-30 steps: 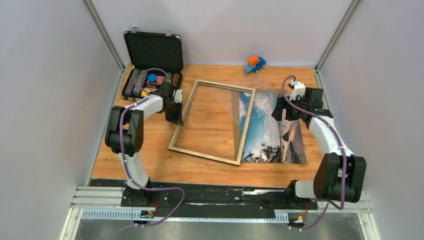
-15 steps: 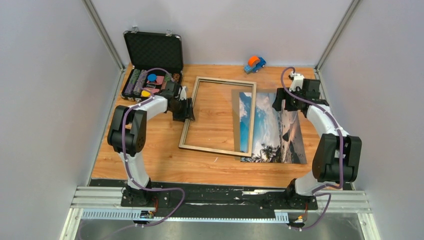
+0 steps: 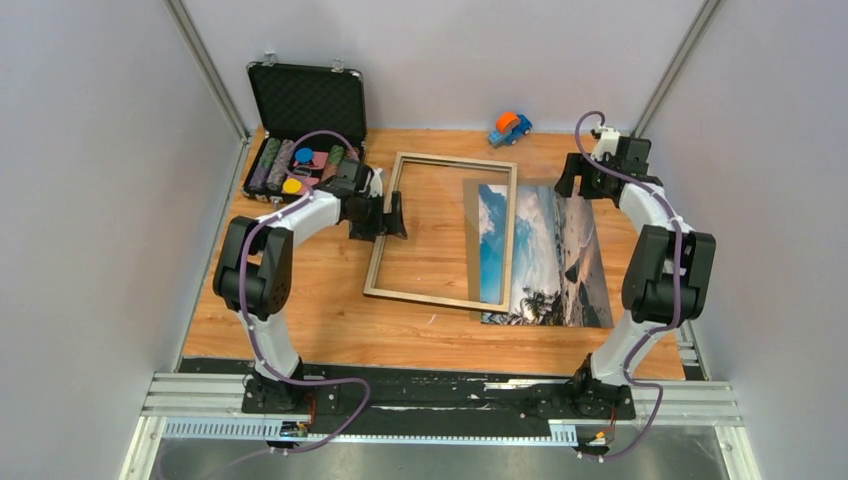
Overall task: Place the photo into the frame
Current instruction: Adjust the photo frame at the center of the board, then pick up the photo frame item at the center of the board.
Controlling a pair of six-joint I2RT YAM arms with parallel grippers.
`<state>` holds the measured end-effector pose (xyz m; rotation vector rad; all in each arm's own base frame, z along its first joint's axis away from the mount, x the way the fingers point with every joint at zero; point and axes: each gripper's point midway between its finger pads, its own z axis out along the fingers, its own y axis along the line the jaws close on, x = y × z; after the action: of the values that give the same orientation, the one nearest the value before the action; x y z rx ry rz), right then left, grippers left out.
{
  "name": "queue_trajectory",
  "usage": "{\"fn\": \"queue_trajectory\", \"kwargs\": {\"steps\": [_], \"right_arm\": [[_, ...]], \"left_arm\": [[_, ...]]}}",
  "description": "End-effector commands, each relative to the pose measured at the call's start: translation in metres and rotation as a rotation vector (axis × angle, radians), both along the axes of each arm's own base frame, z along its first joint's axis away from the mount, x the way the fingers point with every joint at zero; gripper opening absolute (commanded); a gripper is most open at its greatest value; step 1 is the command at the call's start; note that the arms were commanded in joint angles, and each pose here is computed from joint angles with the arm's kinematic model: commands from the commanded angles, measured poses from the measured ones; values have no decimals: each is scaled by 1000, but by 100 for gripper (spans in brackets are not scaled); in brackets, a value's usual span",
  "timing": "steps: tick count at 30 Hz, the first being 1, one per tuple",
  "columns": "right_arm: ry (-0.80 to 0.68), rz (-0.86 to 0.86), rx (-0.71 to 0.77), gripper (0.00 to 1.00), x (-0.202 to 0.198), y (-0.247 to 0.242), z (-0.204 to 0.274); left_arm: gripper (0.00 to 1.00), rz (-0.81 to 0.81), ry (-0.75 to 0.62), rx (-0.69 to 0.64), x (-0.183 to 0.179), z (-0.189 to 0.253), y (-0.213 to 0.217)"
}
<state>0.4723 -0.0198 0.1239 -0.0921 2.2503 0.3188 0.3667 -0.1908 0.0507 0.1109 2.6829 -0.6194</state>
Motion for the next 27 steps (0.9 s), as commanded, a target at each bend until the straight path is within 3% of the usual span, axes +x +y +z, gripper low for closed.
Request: {"fn": "queue_trajectory", "kwargs": {"steps": [1,6,10,27], "right_arm": [[-59,43,35,80,29,0,10],[-55,84,79,80,49,-1,-2],[-47,85,77,80,66,-7,-15],[-40,111,109,80,108,-17,-44]], "left_arm": [[100,-55,-110,-206,28,54,-67],[100,-93,-134,-371,48,64,-126],[100,-114,-137,-418,55,50,-154],[100,-157,-32,-602,59,23,-214]]}}
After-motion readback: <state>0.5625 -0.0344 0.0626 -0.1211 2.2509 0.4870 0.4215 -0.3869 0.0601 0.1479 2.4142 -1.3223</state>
